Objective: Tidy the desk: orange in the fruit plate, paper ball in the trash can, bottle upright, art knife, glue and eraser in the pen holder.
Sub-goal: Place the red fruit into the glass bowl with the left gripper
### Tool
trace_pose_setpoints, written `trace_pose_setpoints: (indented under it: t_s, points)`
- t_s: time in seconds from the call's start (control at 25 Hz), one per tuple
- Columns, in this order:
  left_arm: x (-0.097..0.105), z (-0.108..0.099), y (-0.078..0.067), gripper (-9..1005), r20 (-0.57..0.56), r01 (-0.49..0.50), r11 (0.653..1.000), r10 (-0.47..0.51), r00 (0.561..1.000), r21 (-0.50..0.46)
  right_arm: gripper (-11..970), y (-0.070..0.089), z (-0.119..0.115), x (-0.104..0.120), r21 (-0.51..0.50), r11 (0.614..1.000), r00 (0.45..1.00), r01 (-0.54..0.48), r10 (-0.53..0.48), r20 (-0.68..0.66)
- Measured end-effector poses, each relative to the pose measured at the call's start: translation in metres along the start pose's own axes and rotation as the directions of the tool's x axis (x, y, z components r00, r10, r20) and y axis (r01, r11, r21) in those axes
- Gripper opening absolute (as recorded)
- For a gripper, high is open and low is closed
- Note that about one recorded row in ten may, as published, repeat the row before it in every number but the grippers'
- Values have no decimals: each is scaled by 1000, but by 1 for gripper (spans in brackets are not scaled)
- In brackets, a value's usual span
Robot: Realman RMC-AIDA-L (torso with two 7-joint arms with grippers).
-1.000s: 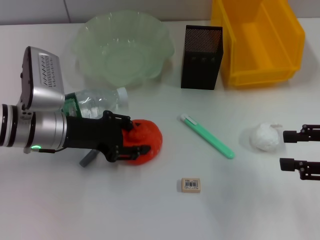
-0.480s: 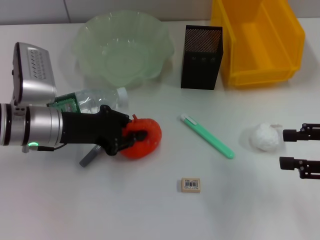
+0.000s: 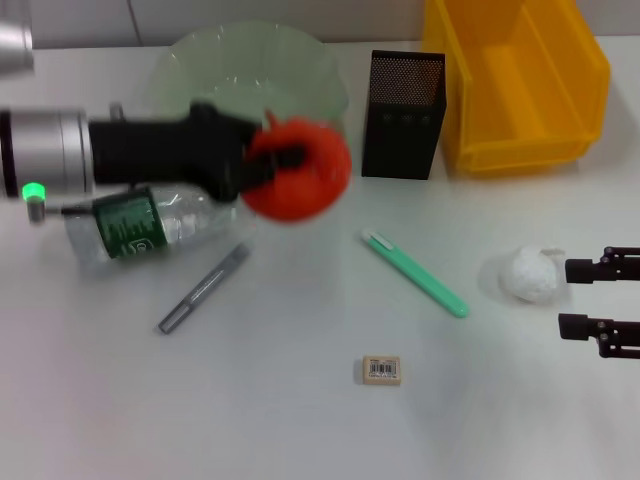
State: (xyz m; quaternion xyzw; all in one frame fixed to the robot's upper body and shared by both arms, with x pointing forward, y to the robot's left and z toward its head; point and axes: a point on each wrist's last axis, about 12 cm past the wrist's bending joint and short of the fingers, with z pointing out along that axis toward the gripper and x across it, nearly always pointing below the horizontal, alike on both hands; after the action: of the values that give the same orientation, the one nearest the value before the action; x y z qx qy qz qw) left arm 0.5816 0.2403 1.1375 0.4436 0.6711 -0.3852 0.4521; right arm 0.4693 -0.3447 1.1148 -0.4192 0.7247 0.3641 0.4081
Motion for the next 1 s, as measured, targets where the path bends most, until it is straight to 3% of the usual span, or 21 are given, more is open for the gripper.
trace_pose_setpoints:
  t_s: [0.08, 0.12, 0.28, 0.36, 0.4, 0.8, 1.0]
  points:
    - [-14, 4, 17, 125, 20, 6, 993, -4, 1000, -115, 652, 0, 0, 0, -2, 1000, 1000, 3, -3, 1]
    - [-14, 4, 17, 119, 20, 6, 993, -4, 1000, -115, 653, 0, 0, 0, -2, 1000, 1000, 3, -3, 1]
    - [-21, 19, 42, 82, 10, 48, 959, -47, 999, -280, 655, 0, 3, 0, -11, 1000, 1000, 5, -5, 2]
    - [-21, 22, 45, 70, 0, 48, 952, -50, 999, -301, 657, 0, 3, 0, -13, 1000, 1000, 4, -4, 2]
    - [-19, 29, 51, 68, -30, 47, 932, -62, 998, -360, 658, 0, 4, 0, -16, 1000, 1000, 4, -4, 2]
    - [-14, 46, 65, 66, -68, 80, 861, -132, 989, -503, 667, 0, 5, 1, -22, 1000, 1000, -2, 2, 6]
    - [-11, 46, 68, 192, -58, 101, 839, -156, 986, -535, 671, 0, 6, 1, -22, 1000, 1000, -3, 3, 7]
